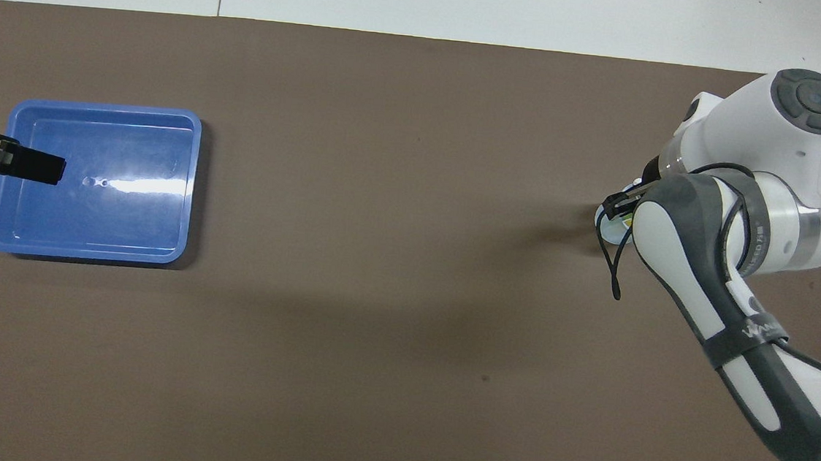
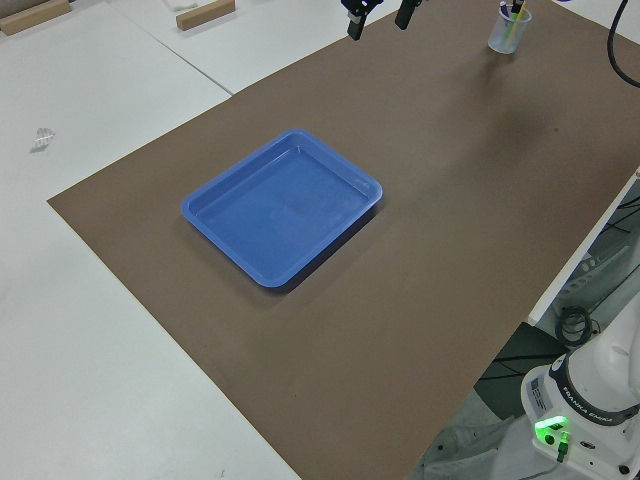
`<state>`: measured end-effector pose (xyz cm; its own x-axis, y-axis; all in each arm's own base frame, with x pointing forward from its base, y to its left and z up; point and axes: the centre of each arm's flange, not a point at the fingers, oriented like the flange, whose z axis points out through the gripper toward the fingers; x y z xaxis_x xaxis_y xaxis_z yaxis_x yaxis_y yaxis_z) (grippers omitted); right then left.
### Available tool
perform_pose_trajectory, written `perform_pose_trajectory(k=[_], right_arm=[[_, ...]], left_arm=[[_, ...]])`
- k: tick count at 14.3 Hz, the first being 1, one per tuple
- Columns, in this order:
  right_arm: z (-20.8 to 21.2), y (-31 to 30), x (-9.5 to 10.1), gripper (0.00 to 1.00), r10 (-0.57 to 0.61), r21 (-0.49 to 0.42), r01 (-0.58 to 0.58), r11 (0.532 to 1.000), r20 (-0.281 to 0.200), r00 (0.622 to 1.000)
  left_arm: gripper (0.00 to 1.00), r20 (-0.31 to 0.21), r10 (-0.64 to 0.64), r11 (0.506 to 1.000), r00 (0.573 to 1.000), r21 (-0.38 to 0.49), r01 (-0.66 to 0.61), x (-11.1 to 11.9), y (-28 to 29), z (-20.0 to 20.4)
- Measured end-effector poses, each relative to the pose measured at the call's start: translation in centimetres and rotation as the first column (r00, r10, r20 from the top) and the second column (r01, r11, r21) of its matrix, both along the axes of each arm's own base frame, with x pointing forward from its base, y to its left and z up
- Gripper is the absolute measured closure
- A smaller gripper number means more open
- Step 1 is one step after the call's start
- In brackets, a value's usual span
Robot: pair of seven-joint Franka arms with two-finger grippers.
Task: Right arm passes pens to left for tray arrangement
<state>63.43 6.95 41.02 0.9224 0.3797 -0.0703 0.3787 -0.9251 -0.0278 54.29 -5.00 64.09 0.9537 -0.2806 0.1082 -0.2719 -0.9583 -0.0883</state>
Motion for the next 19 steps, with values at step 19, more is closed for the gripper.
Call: perform_pose_trajectory(k=[19], right_arm=[[-1.4,-1.0,-0.4,0.83,0.008,-0.041,-0.008,0.999,-0.015,1.0]], left_arm=[[0.0,0.0,0.0,1.0,1.0,0.0,0.0,0.0,0.0,0.0]])
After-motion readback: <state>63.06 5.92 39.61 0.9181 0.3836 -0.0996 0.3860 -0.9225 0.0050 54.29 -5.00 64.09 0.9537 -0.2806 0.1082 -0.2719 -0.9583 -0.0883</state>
